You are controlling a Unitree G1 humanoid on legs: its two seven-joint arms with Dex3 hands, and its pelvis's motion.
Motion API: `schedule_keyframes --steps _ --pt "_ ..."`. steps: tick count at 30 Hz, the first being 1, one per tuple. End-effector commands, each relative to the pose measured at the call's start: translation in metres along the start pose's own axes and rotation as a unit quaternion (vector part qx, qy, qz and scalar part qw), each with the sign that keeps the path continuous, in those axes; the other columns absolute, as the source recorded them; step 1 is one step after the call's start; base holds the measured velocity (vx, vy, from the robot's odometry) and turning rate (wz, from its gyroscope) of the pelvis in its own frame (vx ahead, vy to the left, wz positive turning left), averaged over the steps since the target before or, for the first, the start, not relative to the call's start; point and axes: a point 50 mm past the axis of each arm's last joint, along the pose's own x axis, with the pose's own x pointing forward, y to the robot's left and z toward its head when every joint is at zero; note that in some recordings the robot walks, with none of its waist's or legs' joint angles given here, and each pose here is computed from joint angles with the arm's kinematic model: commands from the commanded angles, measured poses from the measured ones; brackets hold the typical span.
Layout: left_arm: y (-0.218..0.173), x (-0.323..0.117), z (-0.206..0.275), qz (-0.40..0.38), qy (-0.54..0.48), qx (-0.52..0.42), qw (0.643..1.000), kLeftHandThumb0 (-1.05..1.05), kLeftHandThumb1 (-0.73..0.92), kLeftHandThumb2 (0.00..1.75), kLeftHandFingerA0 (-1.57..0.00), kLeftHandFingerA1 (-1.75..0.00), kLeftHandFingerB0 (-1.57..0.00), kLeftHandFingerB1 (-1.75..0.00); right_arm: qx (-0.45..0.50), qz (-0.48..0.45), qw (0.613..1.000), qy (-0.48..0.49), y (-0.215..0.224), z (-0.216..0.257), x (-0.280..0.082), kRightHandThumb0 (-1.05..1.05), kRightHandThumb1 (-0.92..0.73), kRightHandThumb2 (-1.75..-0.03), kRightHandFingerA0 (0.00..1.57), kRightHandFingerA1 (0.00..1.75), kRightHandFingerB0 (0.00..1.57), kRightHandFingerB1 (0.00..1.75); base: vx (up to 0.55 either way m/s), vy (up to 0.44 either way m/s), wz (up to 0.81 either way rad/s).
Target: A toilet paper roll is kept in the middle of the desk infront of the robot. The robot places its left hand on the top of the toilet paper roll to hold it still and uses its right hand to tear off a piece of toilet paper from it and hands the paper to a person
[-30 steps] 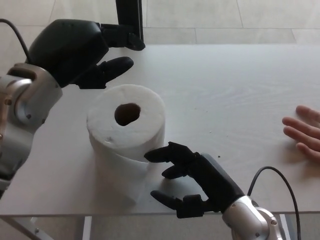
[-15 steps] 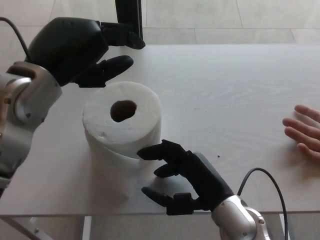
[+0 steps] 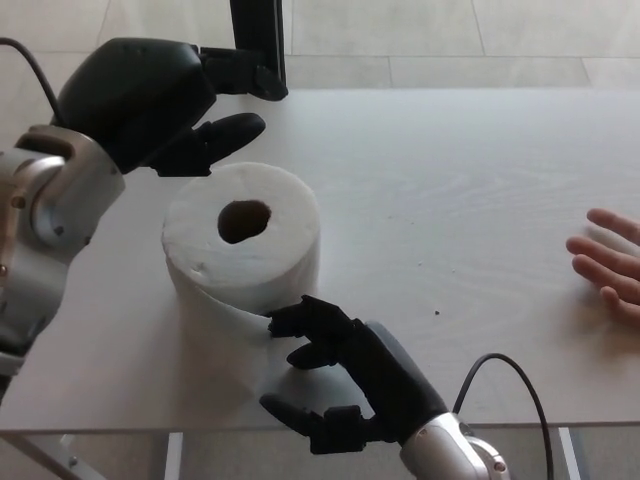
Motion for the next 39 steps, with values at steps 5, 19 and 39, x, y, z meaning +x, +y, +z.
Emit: schedule_keyframes --steps 5,19,39 --pt "0.002 0.000 -0.002 0.008 0.007 0.017 1.000 -0.54 0.79 0.65 -0.52 -0.54 -0.51 -0.45 -0.016 -0.017 0.999 0.036 0.006 -0.012 -0.005 -0.54 -0.65 -0.60 0.47 0.88 0.37 0.64 0.00 0.000 0.00" --pt "-0.003 0.000 -0.001 0.005 0.005 0.012 1.000 -0.52 0.76 0.65 -0.53 -0.54 -0.49 -0.46 -0.036 -0.070 0.994 0.079 -0.003 -0.018 0.012 -0.52 -0.66 -0.60 0.47 0.88 0.36 0.65 0.00 0.000 0.00" --pt "-0.005 0.003 0.004 0.024 -0.004 0.001 1.000 -0.52 0.78 0.63 -0.56 -0.55 -0.53 -0.48 -0.033 -0.007 0.998 0.060 0.033 -0.004 0.021 -0.55 -0.64 -0.59 0.57 0.88 0.41 0.62 0.00 0.000 0.00"
